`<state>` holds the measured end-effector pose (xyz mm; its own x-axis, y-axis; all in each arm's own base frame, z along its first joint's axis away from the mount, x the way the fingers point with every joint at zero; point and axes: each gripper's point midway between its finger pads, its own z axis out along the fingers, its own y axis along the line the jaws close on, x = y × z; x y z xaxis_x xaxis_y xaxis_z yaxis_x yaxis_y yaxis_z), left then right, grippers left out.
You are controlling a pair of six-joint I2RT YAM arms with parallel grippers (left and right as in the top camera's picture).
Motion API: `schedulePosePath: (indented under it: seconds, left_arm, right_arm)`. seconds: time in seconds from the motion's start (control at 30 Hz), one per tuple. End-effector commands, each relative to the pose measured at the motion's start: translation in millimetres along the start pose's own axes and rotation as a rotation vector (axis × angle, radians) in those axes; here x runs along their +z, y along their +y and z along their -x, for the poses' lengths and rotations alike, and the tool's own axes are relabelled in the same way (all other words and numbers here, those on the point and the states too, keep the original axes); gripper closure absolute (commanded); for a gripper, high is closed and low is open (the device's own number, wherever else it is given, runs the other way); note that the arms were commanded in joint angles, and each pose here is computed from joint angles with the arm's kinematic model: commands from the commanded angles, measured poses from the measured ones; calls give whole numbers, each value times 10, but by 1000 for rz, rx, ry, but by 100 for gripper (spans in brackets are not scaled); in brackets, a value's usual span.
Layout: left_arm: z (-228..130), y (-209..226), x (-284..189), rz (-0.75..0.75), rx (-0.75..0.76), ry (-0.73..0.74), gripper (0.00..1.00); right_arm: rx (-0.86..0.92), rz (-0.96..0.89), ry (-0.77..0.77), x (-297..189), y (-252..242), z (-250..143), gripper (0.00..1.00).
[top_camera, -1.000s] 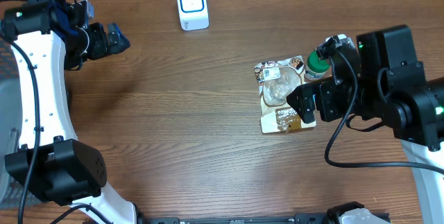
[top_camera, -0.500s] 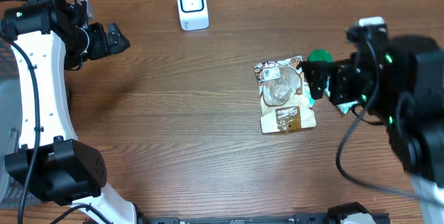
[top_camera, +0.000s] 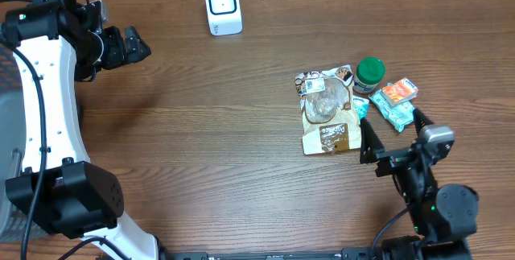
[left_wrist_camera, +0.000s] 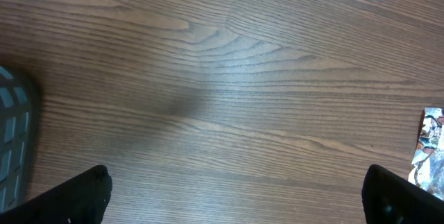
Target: Scan the item barcode
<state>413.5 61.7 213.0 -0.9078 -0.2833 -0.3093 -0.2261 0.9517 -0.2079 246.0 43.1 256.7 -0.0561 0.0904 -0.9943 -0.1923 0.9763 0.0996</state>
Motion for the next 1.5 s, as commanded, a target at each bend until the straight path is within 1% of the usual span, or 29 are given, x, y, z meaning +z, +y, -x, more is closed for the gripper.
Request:
schedulePosePath:
  seconds: [0.0, 0.07, 0.2, 0.27, 0.33, 0.37, 1.37, 1.47]
  left_arm:
    - [8, -26, 31, 0, 20, 4, 0]
    - [8, -26, 31, 0, 20, 4, 0]
    - [9, -26, 31, 0, 20, 3, 0]
    - [9, -26, 31, 0, 20, 3, 0]
    - [8, -26, 31, 0, 20, 4, 0]
    - [9, -26, 31, 0, 20, 3, 1]
    - [5, -54, 35, -3, 26, 5, 1]
    - [10, -56, -18, -3, 26, -8, 0]
  right_arm:
    - [1, -14, -34, -16, -49, -188, 0]
    - [-3, -11, -85, -33, -66, -309, 0]
    - [14, -12, -107, -47, -95, -523, 0]
    - [59, -12, -87, -20, -110, -657, 0]
    - [84, -14, -27, -3, -118, -835, 0]
    - [85, -13, -20, -2, -117, -852, 0]
    - [84, -14, -20, -2, -118, -854, 0]
    - [84, -14, -20, -2, -118, -854, 0]
